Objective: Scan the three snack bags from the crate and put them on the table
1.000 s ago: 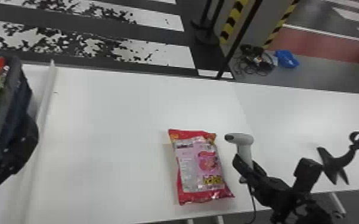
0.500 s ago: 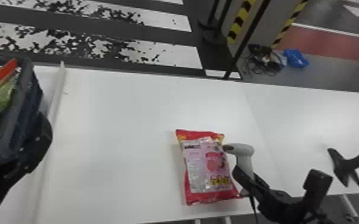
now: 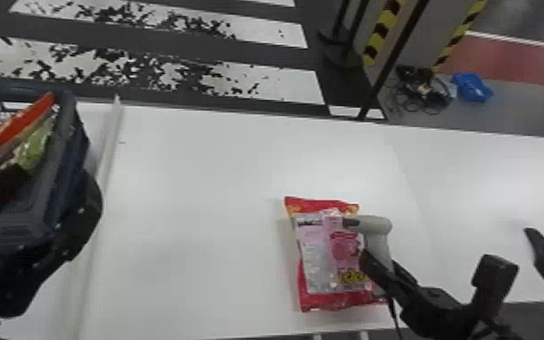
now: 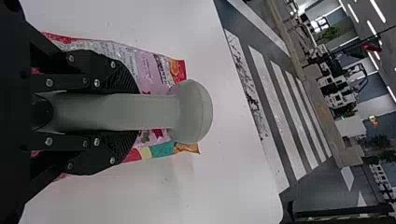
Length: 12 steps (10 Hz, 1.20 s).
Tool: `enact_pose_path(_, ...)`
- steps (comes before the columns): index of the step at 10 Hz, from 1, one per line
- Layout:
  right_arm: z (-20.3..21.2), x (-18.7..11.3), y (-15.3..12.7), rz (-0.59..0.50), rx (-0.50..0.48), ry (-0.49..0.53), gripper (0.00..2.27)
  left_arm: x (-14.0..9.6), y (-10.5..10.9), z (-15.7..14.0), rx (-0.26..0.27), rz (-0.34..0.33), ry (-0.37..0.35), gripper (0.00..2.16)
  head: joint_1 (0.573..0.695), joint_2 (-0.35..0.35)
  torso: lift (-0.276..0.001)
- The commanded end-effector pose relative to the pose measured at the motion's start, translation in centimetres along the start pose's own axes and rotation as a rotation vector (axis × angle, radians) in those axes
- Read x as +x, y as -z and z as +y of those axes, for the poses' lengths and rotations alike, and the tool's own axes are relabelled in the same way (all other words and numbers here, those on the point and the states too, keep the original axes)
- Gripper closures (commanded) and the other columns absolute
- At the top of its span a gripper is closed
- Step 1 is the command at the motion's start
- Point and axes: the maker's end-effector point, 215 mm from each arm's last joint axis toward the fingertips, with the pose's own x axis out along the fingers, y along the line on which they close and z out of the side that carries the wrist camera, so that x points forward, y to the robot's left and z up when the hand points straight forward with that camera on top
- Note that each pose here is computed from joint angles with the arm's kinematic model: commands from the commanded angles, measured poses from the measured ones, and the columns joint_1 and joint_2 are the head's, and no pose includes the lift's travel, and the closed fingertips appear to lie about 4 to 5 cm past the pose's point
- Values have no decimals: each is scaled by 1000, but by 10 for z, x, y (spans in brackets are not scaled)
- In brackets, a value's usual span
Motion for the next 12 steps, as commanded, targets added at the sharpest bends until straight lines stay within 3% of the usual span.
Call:
enact_pose_path(1,-3,6,3,11,-10,6,2236,0,-3,-1,2,-4,3,76,695,-204,-94)
enact_pose_path(6,-4,24,18,47,-11,1,2236,-4,-1,2,7,3,-6,76,695,-194,-94)
enact_pose_path(9,-6,17,-6,8,-11,2,2236,-3,-2,2,7,2,-6,76,695,-183,-94)
enact_pose_path(12,-53,20,-41,-19,13,75,2236,-3,-3,1,7,1,-3,76,695,-225,-94)
